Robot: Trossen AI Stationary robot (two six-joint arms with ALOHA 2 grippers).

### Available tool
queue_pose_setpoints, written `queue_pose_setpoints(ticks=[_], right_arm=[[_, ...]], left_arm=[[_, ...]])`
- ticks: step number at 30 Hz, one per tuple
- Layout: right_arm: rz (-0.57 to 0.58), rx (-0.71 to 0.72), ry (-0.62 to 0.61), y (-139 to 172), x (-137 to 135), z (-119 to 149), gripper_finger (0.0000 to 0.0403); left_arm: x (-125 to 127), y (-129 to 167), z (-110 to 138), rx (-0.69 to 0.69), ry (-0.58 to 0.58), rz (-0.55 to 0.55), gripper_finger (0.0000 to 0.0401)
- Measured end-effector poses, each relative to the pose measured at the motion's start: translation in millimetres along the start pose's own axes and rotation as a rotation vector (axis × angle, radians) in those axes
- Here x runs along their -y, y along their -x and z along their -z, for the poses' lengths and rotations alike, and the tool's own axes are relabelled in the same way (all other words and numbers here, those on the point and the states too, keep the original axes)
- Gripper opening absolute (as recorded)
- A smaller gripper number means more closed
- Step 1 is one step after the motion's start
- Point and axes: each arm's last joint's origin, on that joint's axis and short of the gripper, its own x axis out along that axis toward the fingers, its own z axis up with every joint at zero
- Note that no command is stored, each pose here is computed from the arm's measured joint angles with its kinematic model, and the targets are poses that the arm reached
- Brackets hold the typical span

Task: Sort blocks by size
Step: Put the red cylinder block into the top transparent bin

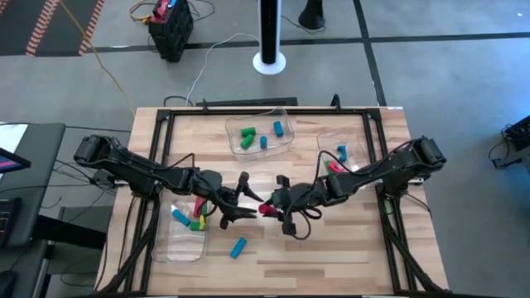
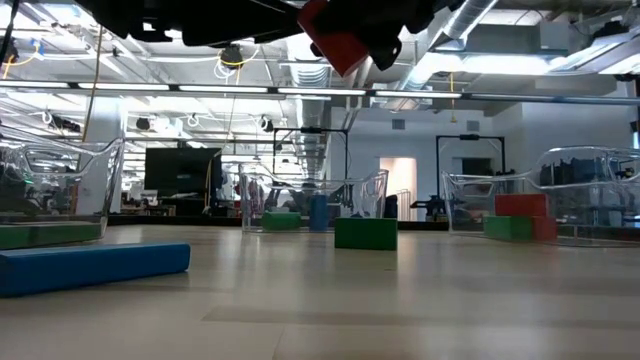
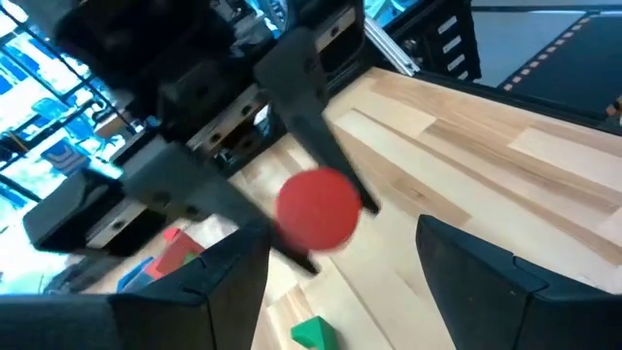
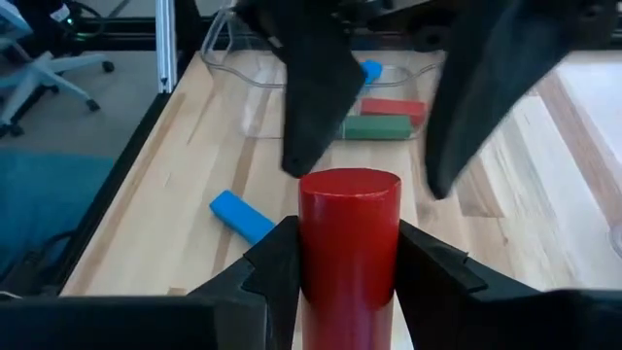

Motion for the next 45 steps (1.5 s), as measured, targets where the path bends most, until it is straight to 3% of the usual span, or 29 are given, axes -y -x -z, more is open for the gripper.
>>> queue_pose_setpoints(ticks=[10,27,41,45], right_arm=[[-0.07,0.01,-0.037,-1.6,13.4,-4.0,0.0169],[-0.113,-0.006,-0.043,-2.5,17.9,-3.0,0.0169],[-0.119,-0.01,-0.04,-2.1,17.3,-3.1,0.0169],[-0.127,-0.011,-0.041,-2.1,17.1,-3.0,0.0169]], left_arm=[[-4.4,-1.3,-5.7,0.008,-0.036,-0.024,0.0254],[-12.2,-24.4,-14.1,-0.089,-0.081,0.076,0.0251],[-13.0,-24.5,-16.4,-0.072,-0.159,0.111,0.0146],[-12.8,-24.5,-16.5,-0.07,-0.17,0.114,0.0132]])
